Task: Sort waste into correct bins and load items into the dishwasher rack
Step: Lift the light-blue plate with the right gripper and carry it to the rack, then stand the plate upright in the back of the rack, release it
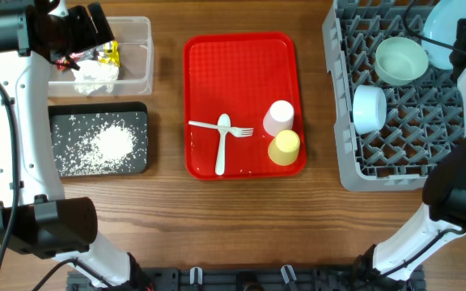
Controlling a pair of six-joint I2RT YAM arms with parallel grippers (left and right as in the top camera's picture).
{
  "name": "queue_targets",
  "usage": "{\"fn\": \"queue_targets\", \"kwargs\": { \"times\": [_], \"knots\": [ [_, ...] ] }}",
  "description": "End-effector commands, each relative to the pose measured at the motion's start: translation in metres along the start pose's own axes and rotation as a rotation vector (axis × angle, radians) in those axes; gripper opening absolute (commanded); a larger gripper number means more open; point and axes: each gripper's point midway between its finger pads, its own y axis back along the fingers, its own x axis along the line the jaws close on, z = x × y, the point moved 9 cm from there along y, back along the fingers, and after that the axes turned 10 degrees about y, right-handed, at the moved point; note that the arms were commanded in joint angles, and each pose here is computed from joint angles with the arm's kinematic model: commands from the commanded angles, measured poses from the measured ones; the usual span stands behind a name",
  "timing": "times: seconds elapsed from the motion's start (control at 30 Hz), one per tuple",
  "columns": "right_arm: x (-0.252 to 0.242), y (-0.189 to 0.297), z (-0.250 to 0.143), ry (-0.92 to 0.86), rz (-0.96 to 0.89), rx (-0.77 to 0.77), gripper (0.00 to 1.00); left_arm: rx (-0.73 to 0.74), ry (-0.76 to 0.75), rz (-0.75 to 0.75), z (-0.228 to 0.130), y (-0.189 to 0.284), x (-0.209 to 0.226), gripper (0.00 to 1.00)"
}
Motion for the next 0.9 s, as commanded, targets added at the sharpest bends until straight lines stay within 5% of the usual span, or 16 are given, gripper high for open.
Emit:
{"fn": "queue_targets", "kwargs": {
  "times": [0.0,0.07,0.13,0.47,0.5,0.77,0.87],
  "knots": [
    [0.016,-0.002,0.002,0.009,0.080,-0.018,0.51,0.010,-0.013,0.014,0.000,-0.005,0.004,1.00],
    [0.018,-0.001,0.000,-0.037,0.092,-0.003,0.86,0.010,-0.013,0.014,0.000,-0.005,0.004,1.00],
    [0.018,0.001,-0.001,-0.107,0.103,0.011,1.00,0.010,-0.013,0.014,0.000,-0.005,0.004,1.00],
    [0.009,0.096,0.026,-0.320,0.661,-0.183,0.99,0.010,-0.013,0.014,0.000,-0.005,0.004,1.00],
    [0.009,0.105,0.026,-0.329,0.712,-0.187,0.93,0.010,-0.013,0.014,0.000,-0.005,0.004,1.00],
    [0.032,0.107,-0.011,-0.615,0.767,0.180,0.59,0.010,-0.013,0.014,0.000,-0.005,0.004,1.00],
    [0.047,0.096,-0.032,-0.710,0.719,0.323,0.55,0.010,-0.013,0.014,0.000,-0.005,0.004,1.00]
  ]
}}
